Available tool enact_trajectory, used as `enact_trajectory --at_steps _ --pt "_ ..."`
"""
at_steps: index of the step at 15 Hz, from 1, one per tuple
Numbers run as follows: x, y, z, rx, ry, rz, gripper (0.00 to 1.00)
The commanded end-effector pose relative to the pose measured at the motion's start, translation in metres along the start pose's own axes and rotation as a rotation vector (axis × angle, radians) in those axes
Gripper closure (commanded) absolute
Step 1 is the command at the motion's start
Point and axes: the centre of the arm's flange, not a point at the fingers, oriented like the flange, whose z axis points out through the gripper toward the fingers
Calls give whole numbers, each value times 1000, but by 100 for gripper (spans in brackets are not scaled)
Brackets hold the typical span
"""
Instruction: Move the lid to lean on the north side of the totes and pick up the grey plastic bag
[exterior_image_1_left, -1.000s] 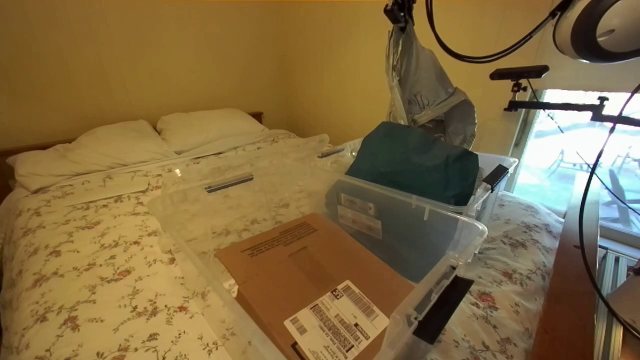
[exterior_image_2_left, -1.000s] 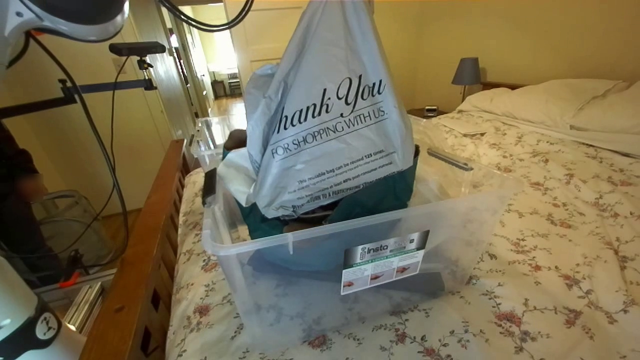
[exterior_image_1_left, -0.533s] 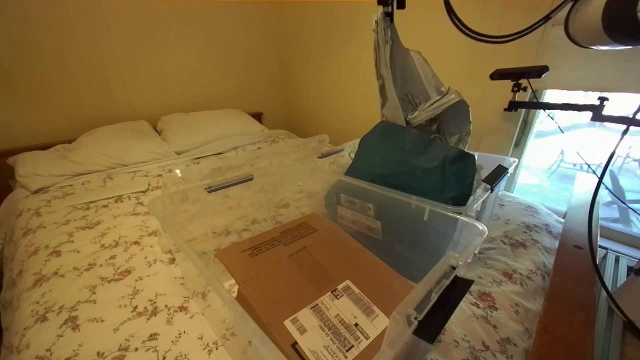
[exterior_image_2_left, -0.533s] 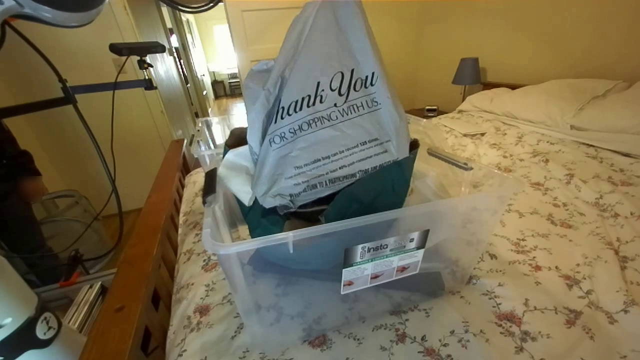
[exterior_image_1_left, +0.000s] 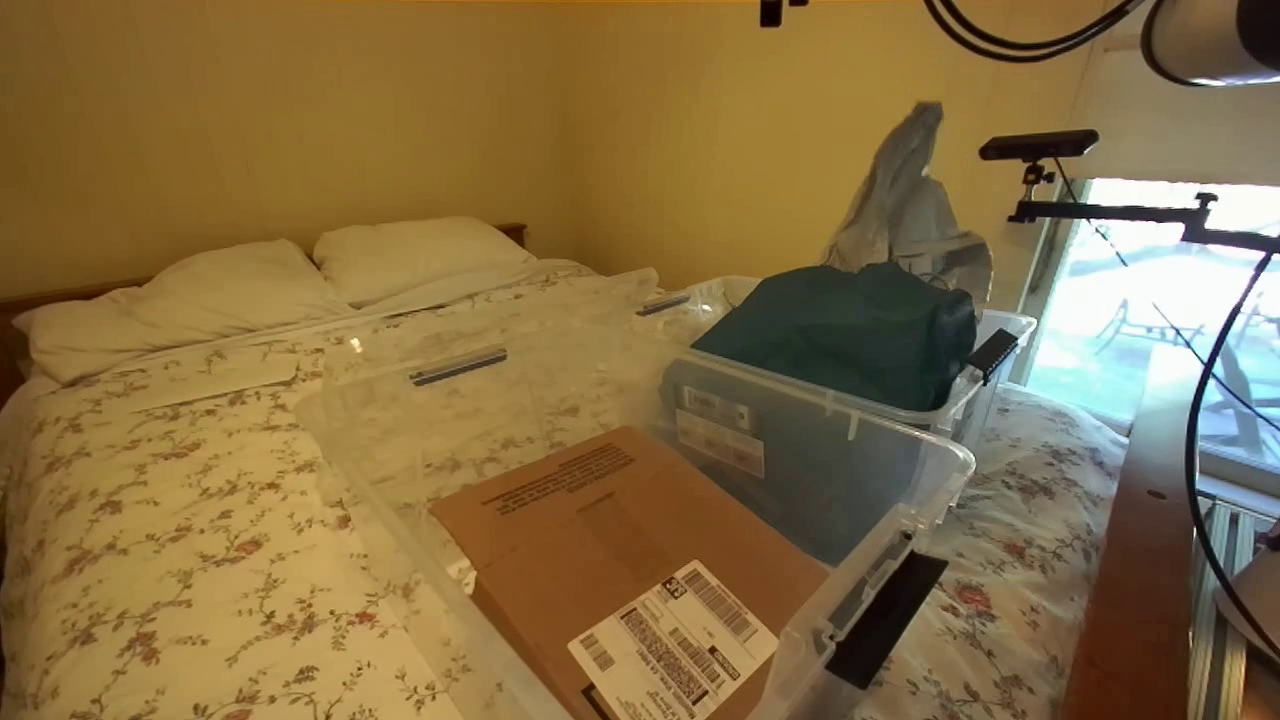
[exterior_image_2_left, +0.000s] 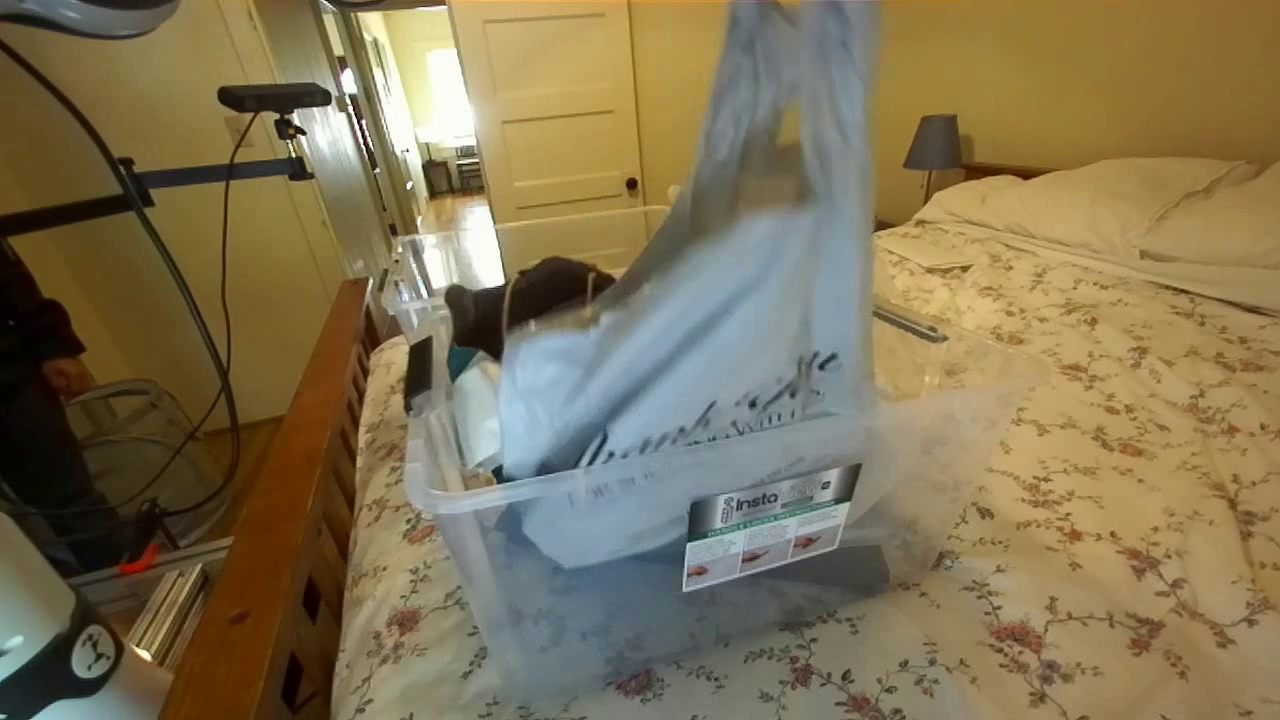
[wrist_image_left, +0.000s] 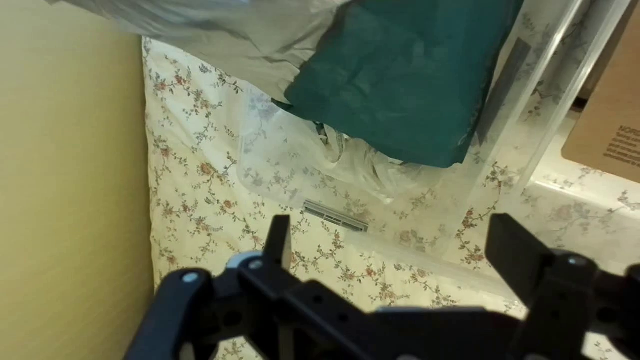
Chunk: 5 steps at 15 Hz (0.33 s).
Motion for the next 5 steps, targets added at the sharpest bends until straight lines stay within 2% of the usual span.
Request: enact_trajectory --at_steps 1,2,3,5 --pt "15 -1 -14 33 106 14 0" --pt "19 -4 -19 31 150 12 0" --pt "9 0 -7 1 83 5 0" --pt "12 -2 -12 3 124 4 0"
